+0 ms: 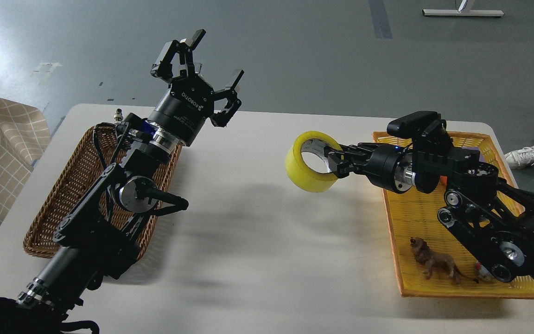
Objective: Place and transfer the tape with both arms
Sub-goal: 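Lift the tape roll and carry it toward the table center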
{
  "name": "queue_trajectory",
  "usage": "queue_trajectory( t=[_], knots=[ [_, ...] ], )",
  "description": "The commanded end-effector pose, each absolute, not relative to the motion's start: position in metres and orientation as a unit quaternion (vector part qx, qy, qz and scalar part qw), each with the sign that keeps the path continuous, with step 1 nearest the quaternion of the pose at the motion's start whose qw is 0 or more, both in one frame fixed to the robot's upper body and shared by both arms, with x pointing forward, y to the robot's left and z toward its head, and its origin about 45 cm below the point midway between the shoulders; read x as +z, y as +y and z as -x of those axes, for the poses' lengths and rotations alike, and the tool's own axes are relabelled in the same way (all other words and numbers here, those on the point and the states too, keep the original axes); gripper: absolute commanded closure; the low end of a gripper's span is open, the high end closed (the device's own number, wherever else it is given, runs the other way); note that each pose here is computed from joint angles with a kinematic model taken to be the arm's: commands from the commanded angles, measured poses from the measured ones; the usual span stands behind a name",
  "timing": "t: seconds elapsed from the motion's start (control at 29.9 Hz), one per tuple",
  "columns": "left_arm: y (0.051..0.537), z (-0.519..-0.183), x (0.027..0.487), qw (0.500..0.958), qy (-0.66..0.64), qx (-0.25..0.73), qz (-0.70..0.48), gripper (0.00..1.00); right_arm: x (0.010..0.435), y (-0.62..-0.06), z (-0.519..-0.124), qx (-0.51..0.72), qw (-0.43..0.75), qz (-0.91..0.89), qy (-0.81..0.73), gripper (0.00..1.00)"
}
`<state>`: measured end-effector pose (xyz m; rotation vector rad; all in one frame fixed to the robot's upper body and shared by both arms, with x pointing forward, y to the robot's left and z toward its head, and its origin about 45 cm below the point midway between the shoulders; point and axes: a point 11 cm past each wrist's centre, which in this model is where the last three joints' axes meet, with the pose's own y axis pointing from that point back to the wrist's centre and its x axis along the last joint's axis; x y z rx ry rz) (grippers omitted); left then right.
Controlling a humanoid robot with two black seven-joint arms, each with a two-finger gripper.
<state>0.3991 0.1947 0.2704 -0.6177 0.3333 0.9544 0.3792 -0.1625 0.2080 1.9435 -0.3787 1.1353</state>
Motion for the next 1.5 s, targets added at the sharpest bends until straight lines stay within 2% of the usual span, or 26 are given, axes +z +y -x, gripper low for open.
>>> queue_trajectory(
  t=[0.0, 0.47, 1.47],
  knots=[
    [0.197, -0.4, 0.272, 0.828, 0.155, 0.452, 0.293, 0.02, 0.197, -0.146, -0.379, 0.445, 0.415, -0.782, -0.137, 0.8],
    [0.207, -0.401, 0.274, 0.822, 0.15, 0.46, 0.298, 0.02, 0.169, -0.115, -0.383, 0.437, 0.433, -0.78, -0.112, 0.79],
    [0.229, -0.4, 0.273, 0.814, 0.141, 0.479, 0.297, 0.02, 0.153, -0.087, -0.37, 0.426, 0.432, -0.789, -0.096, 0.8]
  ],
)
